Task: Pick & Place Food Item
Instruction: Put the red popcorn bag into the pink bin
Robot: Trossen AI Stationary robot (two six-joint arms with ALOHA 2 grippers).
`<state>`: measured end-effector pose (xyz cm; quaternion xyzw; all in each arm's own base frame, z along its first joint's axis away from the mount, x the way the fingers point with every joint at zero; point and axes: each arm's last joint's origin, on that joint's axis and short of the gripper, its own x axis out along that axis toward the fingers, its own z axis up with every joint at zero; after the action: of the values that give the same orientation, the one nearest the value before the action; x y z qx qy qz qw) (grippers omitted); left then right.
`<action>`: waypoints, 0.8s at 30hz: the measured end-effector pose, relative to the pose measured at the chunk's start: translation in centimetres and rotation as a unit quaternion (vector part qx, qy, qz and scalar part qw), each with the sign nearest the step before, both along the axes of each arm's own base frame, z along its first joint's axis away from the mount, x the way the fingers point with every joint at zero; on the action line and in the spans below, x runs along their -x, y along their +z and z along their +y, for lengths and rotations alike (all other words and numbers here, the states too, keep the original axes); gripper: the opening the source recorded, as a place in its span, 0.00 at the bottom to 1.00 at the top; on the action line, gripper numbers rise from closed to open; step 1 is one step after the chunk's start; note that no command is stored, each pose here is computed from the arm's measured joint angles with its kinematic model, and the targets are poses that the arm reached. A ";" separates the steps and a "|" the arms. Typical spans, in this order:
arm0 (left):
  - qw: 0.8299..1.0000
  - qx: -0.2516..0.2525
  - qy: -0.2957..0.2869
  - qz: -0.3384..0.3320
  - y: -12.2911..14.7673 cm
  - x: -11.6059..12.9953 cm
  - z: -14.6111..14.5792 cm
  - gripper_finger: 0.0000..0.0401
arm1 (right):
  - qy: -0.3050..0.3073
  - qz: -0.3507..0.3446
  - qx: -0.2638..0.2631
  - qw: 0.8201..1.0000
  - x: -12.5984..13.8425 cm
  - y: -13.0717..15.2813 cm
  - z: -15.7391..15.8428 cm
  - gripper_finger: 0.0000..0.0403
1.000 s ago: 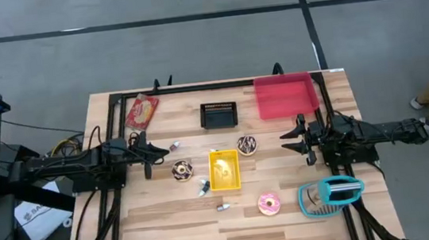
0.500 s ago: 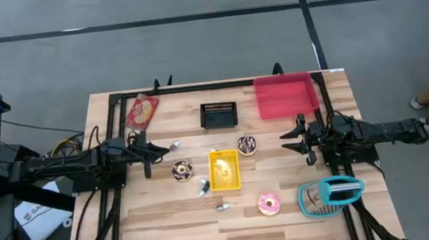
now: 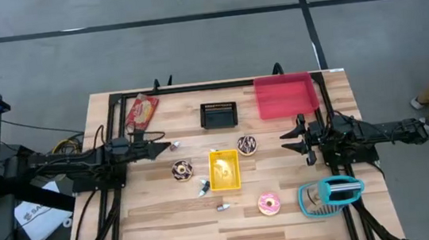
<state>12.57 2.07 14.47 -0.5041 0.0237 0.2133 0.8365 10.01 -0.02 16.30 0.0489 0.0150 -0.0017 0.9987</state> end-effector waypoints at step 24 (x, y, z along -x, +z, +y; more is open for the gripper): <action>0.972 0.054 0.092 -0.211 3.0 -1.1 0.6 0.00 | -0.001 -0.036 0.049 0.998 0.0 0.7 0.0 0.34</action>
<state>13.71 2.66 17.49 -0.5818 -0.1883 0.1768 0.7712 10.00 -0.03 17.00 -0.0001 -0.0213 -0.0020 0.9998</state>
